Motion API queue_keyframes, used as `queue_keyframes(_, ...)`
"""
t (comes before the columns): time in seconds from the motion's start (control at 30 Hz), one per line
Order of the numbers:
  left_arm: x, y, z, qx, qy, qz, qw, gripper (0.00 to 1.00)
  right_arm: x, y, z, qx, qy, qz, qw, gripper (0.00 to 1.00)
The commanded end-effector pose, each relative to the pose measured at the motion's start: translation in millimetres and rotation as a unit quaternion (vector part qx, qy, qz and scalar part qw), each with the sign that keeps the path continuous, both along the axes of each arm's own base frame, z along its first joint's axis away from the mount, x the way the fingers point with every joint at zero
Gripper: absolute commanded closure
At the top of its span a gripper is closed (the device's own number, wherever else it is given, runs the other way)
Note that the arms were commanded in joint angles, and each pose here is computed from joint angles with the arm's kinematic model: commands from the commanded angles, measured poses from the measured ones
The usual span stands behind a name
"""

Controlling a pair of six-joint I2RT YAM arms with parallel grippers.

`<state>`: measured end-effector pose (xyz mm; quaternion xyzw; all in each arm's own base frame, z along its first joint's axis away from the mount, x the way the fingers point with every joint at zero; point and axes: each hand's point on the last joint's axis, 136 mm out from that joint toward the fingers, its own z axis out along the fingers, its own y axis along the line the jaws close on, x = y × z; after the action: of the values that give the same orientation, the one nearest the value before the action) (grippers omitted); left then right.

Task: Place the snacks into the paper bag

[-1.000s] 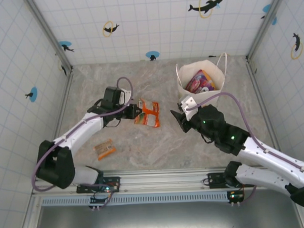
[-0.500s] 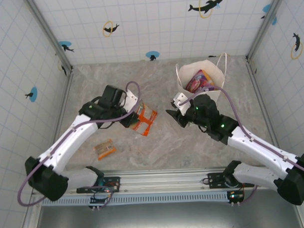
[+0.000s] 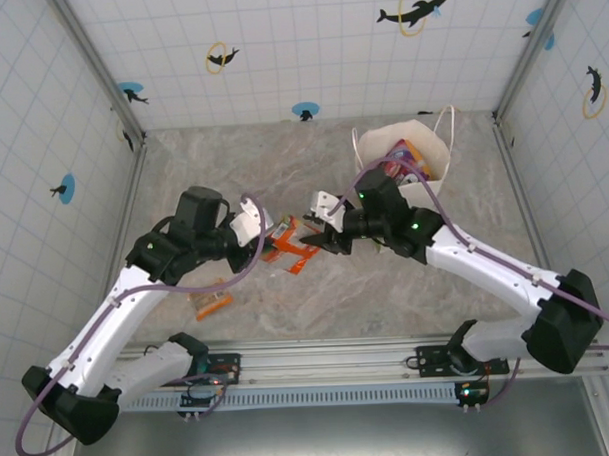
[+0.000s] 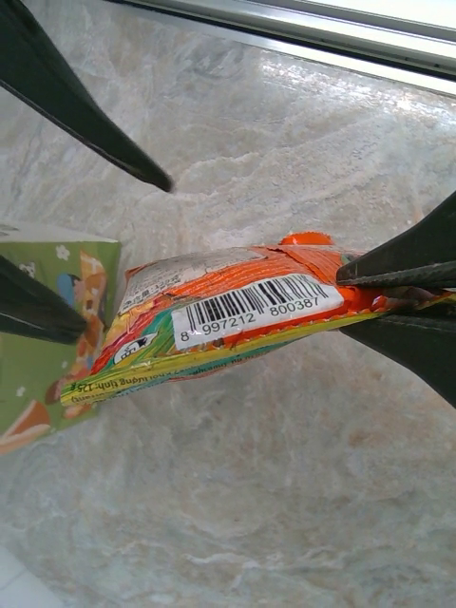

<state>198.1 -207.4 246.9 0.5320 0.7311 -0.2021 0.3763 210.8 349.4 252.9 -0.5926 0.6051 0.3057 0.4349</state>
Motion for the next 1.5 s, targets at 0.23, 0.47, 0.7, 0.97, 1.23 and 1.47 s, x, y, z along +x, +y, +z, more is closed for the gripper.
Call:
queue_keyframes(0.23, -12.8, -10.9, 20.7, -0.042, -0.070, -0.065, 0.995, 1.00, -21.4, 25.7, -10.9, -0.033, 0.049, 0.086, 0.995, 0.48)
queue_keyframes(0.47, -11.6, -10.2, 24.2, -0.047, -0.083, -0.062, 0.994, 1.00, -21.0, 27.8, -11.0, -0.032, 0.052, 0.090, 0.994, 0.77)
queue_keyframes(0.7, -0.5, -3.3, 19.8, -0.034, -0.094, -0.026, 0.995, 0.90, -20.0, 23.4, -1.0, -0.013, 0.033, 0.082, 0.996, 0.90)
queue_keyframes(0.97, 15.9, 4.4, 20.4, -0.050, -0.096, 0.046, 0.993, 0.39, -1.9, 1.1, 22.5, 0.036, -0.027, 0.001, 0.999, 0.93)
queue_keyframes(1.23, 45.2, 14.3, 30.9, -0.123, -0.109, 0.163, 0.973, 0.11, 15.5, -43.8, 93.0, 0.151, -0.104, -0.111, 0.977, 0.94)
queue_keyframes(1.47, 74.2, 16.0, 17.9, -0.182, -0.051, 0.264, 0.946, 0.02, 26.0, -88.9, 167.3, 0.256, -0.179, -0.210, 0.927, 0.94)
